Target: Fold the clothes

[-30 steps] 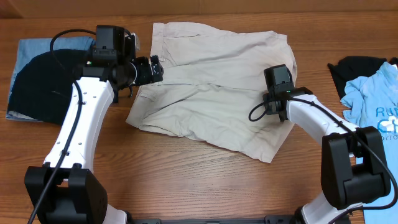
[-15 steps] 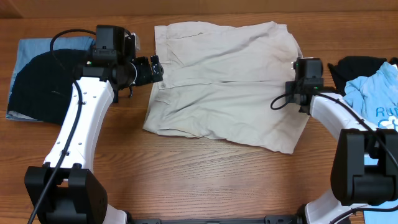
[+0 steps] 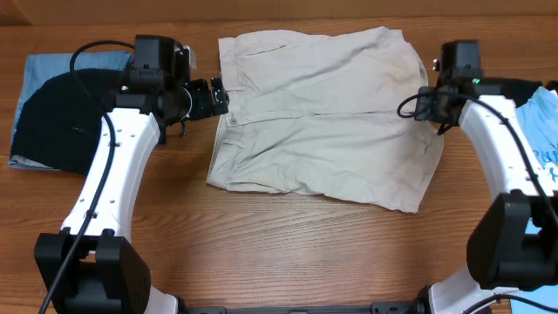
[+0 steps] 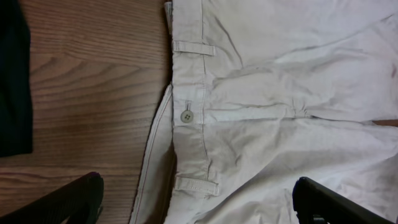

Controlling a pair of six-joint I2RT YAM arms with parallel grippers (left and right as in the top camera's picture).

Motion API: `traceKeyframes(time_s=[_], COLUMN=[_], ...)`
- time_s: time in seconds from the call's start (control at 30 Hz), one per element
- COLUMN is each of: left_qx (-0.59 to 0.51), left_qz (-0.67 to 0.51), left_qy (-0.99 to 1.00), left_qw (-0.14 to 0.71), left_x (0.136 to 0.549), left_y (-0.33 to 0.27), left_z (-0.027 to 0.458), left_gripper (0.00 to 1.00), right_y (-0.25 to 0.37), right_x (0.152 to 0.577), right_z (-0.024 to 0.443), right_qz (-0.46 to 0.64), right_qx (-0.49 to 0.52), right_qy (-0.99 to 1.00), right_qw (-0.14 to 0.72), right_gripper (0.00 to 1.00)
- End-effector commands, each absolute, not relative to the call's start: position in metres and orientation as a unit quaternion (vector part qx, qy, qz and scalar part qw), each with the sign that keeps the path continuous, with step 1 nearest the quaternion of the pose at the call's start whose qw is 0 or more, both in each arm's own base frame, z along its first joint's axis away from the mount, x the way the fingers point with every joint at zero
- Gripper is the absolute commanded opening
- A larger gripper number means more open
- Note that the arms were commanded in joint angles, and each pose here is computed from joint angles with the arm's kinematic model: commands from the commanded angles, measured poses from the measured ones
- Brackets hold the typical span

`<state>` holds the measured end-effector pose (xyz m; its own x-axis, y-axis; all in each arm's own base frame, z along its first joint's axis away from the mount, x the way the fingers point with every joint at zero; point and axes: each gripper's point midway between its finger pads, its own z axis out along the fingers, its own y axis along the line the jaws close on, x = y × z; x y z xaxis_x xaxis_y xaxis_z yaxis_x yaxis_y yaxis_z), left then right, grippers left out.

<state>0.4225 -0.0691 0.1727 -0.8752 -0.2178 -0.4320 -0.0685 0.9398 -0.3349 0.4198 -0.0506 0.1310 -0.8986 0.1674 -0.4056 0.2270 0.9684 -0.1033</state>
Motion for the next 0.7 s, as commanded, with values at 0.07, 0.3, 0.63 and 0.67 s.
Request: traceKeyframes(time_s=[0.07, 0.3, 0.63, 0.67], left_qx=[-0.078, -0.078, -0.078, -0.077], left_qz=[-0.157, -0.157, -0.157, -0.157], left_qy=[0.955, 0.955, 0.955, 0.955], left_qw=[0.238, 0.238, 0.239, 0.239], left_x=[0.424, 0.424, 0.424, 0.425], left_y=[-0.068, -0.068, -0.068, -0.068], left_z=[0.171, 0.171, 0.172, 0.172], left_gripper=[1.0, 1.0, 1.0, 1.0], right_y=[-0.029, -0.014, -0.013, -0.013], right_x=[0.404, 0.362, 0.316, 0.311], right_z=[0.226, 0.245, 0.194, 0.186], right_qz=[0.005, 0.062, 0.059, 0.058], right_qx=[0.128, 0.172, 0.229, 0.231], right_qy=[0.955, 0.953, 0.964, 0.965], right_qw=[0.268, 0.24, 0.12, 0.107], right_gripper=[0.67, 0.68, 0.66, 0.67])
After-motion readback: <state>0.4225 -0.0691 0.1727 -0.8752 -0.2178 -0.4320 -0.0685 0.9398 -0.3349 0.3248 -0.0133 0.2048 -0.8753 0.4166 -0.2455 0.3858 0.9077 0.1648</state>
